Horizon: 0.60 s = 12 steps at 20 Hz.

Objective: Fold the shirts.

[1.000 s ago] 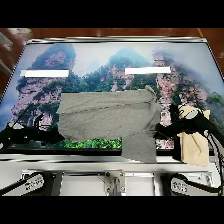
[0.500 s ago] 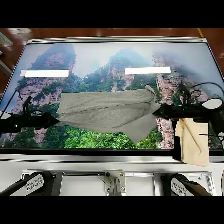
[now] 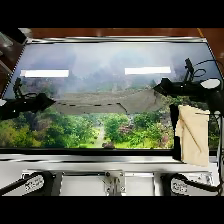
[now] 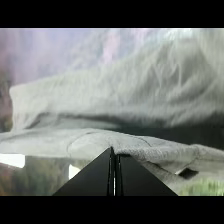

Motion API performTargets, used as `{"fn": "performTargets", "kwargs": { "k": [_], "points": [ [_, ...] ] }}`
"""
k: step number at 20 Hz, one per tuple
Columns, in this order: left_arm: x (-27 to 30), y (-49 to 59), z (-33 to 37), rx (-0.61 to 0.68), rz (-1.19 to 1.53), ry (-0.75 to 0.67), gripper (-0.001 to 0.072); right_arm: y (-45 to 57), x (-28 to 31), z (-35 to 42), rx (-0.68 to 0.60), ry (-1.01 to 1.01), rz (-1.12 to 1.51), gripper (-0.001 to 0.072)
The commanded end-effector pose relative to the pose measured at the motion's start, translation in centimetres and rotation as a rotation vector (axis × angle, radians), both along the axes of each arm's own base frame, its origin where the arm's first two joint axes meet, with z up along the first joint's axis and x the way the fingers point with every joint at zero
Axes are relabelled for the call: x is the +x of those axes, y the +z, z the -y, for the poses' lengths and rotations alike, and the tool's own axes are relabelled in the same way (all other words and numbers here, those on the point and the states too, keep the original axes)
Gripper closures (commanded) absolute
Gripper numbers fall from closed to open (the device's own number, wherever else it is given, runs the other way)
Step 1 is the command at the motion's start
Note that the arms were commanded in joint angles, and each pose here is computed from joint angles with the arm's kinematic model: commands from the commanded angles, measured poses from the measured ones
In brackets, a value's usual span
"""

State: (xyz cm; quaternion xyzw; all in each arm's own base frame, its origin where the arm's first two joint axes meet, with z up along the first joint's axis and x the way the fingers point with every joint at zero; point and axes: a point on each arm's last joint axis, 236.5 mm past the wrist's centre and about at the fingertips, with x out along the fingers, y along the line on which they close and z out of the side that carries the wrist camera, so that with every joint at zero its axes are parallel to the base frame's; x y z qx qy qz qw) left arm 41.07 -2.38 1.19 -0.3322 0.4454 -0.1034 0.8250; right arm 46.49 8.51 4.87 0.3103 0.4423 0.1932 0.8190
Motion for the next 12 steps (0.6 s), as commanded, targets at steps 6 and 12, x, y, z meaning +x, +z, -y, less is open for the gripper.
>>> {"fn": "performTargets", "kwargs": {
  "k": [6, 12],
  "points": [
    [4.4, -5.0, -0.8, -0.066, -0.120, 0.058, 0.0670, -6.9, 5.8, 3.2, -0.094, -0.158, -0.019, 0.0643],
    [3.8, -6.9, -0.2, -0.104, -0.189, 0.051, 0.0223, -9.4, 5.3, 3.3, -0.120, -0.132, -0.064, 0.0146]
  ]
}}
